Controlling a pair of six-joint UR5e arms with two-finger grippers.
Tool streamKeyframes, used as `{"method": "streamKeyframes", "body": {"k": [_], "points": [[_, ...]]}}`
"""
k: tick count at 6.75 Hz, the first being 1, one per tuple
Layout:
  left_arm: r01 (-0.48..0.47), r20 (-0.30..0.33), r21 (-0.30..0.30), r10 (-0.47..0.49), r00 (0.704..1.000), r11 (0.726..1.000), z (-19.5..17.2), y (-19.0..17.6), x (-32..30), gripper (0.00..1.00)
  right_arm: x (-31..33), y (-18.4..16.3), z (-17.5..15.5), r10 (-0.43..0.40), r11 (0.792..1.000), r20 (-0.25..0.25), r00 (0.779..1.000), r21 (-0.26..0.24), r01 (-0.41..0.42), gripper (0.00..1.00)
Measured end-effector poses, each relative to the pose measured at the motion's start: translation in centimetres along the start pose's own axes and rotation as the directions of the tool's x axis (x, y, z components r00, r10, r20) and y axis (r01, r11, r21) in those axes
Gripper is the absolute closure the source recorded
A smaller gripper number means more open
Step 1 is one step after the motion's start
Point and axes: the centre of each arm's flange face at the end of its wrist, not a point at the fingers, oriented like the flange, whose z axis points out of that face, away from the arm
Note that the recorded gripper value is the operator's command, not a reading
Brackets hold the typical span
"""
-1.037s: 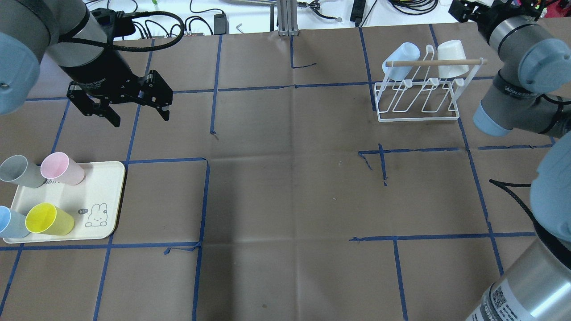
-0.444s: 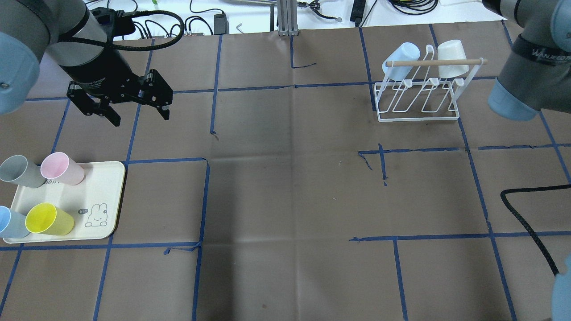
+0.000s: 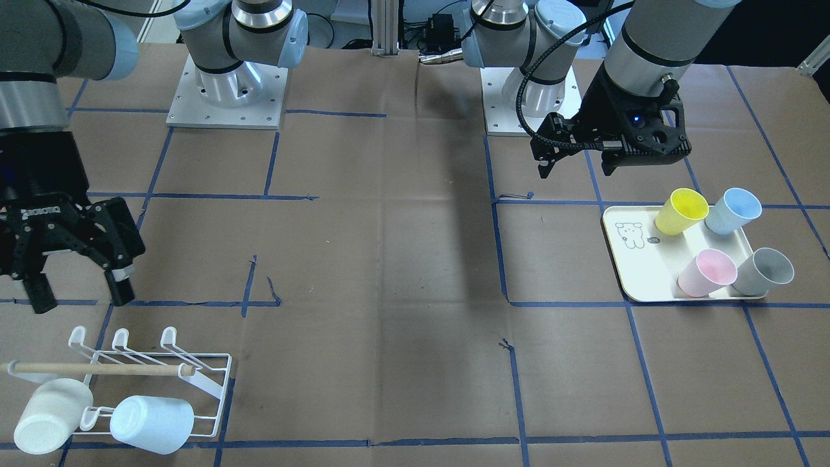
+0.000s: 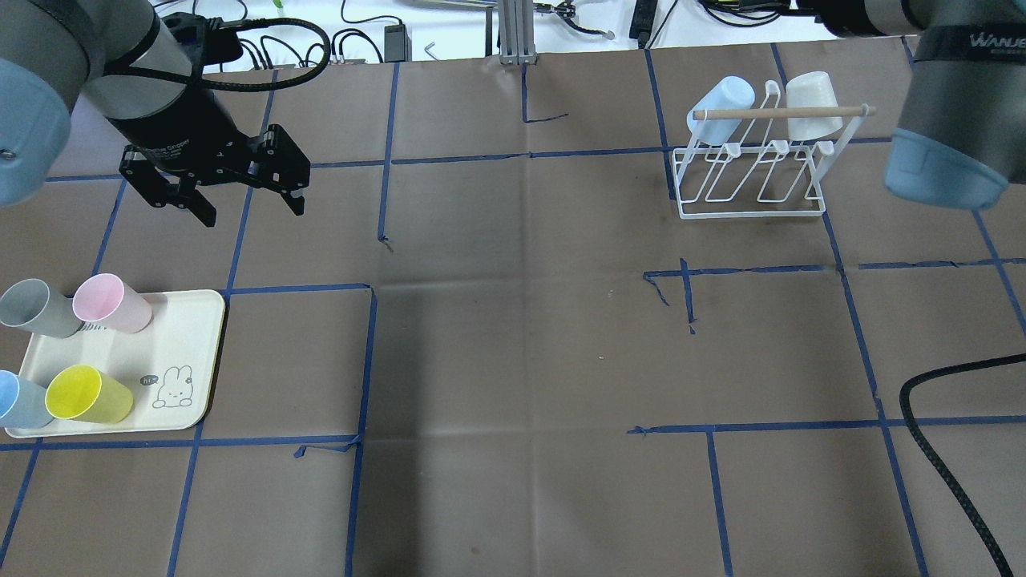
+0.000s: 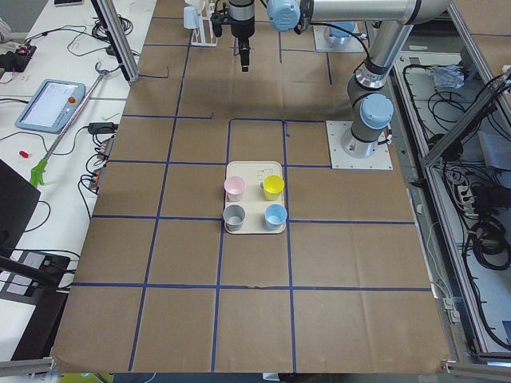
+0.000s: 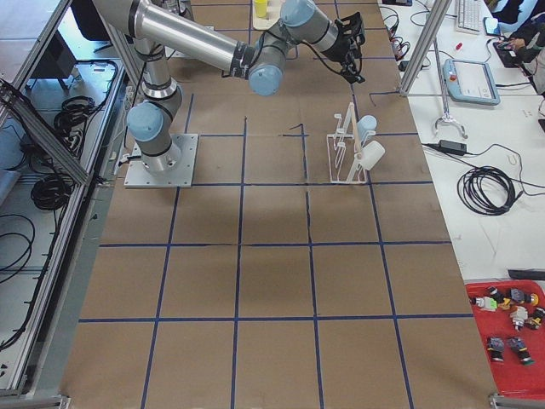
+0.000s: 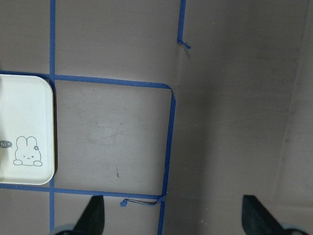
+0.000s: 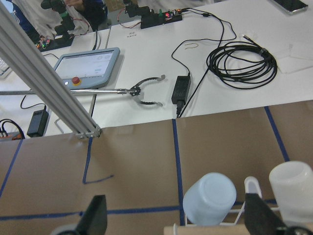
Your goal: Transfer IKEA cup to right arm and place on rack
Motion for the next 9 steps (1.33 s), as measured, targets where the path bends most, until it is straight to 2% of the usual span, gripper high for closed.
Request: {"method": "streamKeyframes", "body": {"k": [1,2,3,4,5,6,7,8,9], "points": [[0.000,0.000,0.000,0.000,1.000,1.000,0.0,0.0,0.0,0.01,-2.0,1.0,0.2,0.014,0.991,0.020,1.000,-0.130,-0.011,0.00],[0.001,-0.001,-0.001,-0.001,1.000,1.000,0.1,0.0,0.0,0.01,-3.2,2.2,0.5,0.048,0.957,0.022,0.999,-0.287,-0.039,0.00],[0.003,-0.001,-0.002,-0.003,1.000,1.000,0.1,0.0,0.0,0.01,-3.7,3.9,0.1,0.097,0.875,-0.003,0.995,-0.476,-0.086,0.00],[0.004,-0.001,-0.003,-0.004,1.000,1.000,0.1,0.0,0.0,0.01,-4.0,5.6,-1.4,0.127,0.783,-0.034,0.991,-0.610,-0.122,0.00],[0.004,-0.001,-0.003,-0.004,1.000,1.000,0.1,0.0,0.0,0.01,-4.5,6.5,-3.2,0.139,0.732,-0.052,0.989,-0.667,-0.138,0.00],[0.004,-0.001,-0.001,-0.004,1.000,1.000,0.1,0.0,0.0,0.01,-5.2,6.9,-4.7,0.124,0.721,-0.067,0.990,-0.680,-0.136,0.00],[0.004,-0.001,0.000,-0.004,1.000,1.000,0.1,0.0,0.0,0.01,-6.3,7.4,-5.7,0.056,0.724,-0.107,0.993,-0.680,-0.114,0.00],[0.005,-0.001,0.000,-0.005,1.000,1.000,0.0,0.0,0.0,0.01,-7.7,8.1,-6.3,-0.025,0.730,-0.168,0.985,-0.676,-0.097,0.00],[0.005,-0.001,0.001,-0.005,1.000,1.000,0.0,0.0,0.0,0.01,-9.0,8.8,-6.8,-0.070,0.736,-0.209,0.975,-0.671,-0.090,0.00]]}}
